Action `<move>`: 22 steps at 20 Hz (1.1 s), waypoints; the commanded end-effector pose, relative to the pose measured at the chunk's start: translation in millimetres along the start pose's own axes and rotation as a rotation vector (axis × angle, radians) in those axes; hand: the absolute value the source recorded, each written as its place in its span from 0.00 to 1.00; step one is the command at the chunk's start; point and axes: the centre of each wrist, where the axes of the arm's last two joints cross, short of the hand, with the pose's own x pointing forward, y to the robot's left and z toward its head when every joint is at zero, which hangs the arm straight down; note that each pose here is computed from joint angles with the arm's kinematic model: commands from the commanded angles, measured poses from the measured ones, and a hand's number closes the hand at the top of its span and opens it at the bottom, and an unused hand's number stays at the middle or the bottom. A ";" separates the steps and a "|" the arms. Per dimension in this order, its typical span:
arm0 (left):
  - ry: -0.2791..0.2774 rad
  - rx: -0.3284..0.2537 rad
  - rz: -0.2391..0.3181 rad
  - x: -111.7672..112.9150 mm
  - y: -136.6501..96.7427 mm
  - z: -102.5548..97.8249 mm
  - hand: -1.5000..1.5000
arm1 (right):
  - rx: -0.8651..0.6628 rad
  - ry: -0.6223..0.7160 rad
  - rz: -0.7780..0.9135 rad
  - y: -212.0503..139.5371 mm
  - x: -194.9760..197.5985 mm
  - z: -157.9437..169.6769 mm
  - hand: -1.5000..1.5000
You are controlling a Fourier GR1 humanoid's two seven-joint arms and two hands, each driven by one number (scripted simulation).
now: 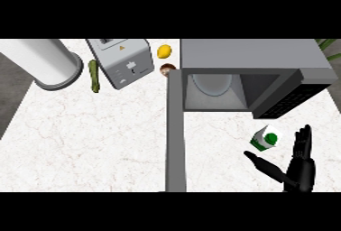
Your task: Pick up the milk, place it into the microwave and close the microwave
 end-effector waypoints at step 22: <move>0.001 -0.010 0.008 3.4 6.1 3.4 0.00 | 0.104 -0.088 0.013 3.3 -80.9 -30.1 1.00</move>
